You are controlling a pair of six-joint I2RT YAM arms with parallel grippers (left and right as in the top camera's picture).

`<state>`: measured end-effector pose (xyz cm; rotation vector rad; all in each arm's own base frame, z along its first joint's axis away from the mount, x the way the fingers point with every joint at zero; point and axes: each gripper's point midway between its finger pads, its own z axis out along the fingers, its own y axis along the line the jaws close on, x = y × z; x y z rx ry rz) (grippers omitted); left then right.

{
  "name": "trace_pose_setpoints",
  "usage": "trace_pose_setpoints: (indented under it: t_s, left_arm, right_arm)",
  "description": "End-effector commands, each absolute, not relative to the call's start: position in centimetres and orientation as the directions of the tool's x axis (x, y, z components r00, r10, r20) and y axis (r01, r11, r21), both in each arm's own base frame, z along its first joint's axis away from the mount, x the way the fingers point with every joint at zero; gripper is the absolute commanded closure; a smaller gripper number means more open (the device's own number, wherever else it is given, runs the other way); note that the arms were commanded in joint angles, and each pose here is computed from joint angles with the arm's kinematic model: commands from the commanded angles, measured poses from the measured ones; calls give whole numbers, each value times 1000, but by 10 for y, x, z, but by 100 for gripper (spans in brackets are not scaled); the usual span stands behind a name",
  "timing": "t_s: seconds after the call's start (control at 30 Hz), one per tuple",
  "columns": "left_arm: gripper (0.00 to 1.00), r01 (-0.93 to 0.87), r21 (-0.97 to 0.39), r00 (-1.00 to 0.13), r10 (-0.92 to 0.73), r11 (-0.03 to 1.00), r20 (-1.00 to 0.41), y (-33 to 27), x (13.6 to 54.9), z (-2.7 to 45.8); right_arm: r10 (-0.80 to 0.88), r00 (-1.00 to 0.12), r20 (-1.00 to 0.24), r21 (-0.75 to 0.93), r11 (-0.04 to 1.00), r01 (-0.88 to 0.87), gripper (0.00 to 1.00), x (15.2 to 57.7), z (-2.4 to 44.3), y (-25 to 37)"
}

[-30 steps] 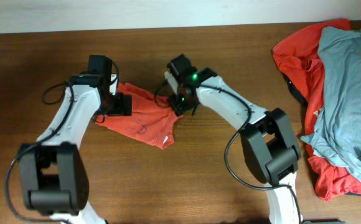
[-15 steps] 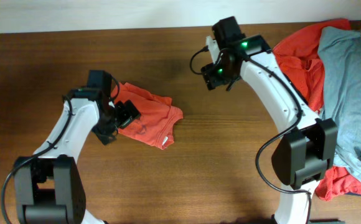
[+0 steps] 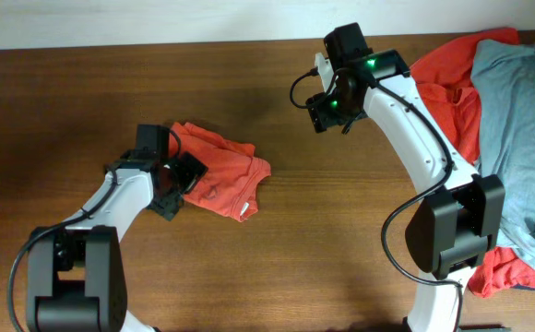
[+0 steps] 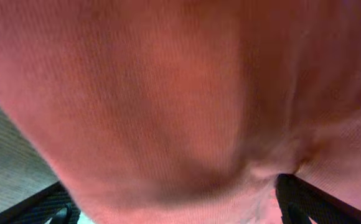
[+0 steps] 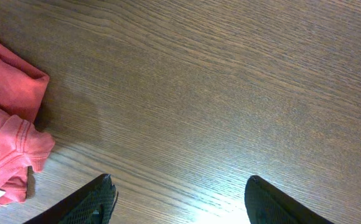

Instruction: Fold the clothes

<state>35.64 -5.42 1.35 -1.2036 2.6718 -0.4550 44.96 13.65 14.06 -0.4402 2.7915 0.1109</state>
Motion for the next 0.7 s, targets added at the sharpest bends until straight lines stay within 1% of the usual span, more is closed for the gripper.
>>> trace_pose_setpoints:
  t_s: [0.0, 0.03, 0.1, 0.17, 0.2, 0.27, 0.3, 0.37, 0.43, 0.53, 0.6, 0.63, 0.67]
  left_arm:
    - [10, -705, -360, -628, -774, 611, -84, -46, 362, 8]
    - [23, -702, -365, -623, -775, 612, -101, -45, 364, 7]
    - [54, -700, -367, -621, -776, 613, -111, -43, 365, 6]
    - [62, -700, -365, -622, -775, 613, -109, -43, 364, 6]
    - [72, -701, -364, -623, -775, 614, -109, -43, 364, 6]
    - [98, -696, -357, -631, -768, 623, -108, -43, 362, 5]
    - [99, -690, -347, -643, -758, 635, -108, -43, 360, 5]
    - [99, -689, -321, -654, -749, 649, -111, -40, 355, 3]
    - [99, -717, -257, -636, -759, 648, -139, -24, 348, 0]
    - [99, -726, -257, -615, -769, 638, -174, 0, 352, 6]
    - [99, -705, -276, -610, -757, 653, -232, 26, 365, 21]
    - [99, -658, -283, -631, -716, 698, -300, 44, 378, 33]
    - [99, -627, -278, -646, -685, 728, -337, 54, 384, 41]
  right_arm:
    - [-280, -905, -322, 17, 954, -301, 28, 451, 144, 133]
    - [-280, -905, -319, 17, 954, -301, 28, 450, 144, 133]
    - [-280, -906, -316, 17, 954, -301, 28, 450, 144, 133]
    - [-280, -906, -317, 17, 954, -301, 28, 450, 144, 133]
    - [-280, -906, -317, 17, 954, -301, 28, 450, 144, 133]
    - [-280, -906, -316, 17, 954, -301, 28, 450, 144, 133]
    - [-280, -907, -314, 17, 954, -301, 28, 449, 144, 133]
    - [-280, -907, -313, 17, 954, -301, 28, 449, 144, 132]
    - [-281, -908, -312, 18, 954, -301, 28, 449, 144, 132]
    - [-281, -910, -306, 17, 954, -301, 28, 447, 143, 132]
    - [-281, -911, -303, 18, 954, -301, 28, 446, 143, 132]
    - [-281, -911, -303, 18, 954, -301, 28, 446, 143, 132]
    - [-282, -911, -302, 18, 954, -301, 28, 446, 143, 132]
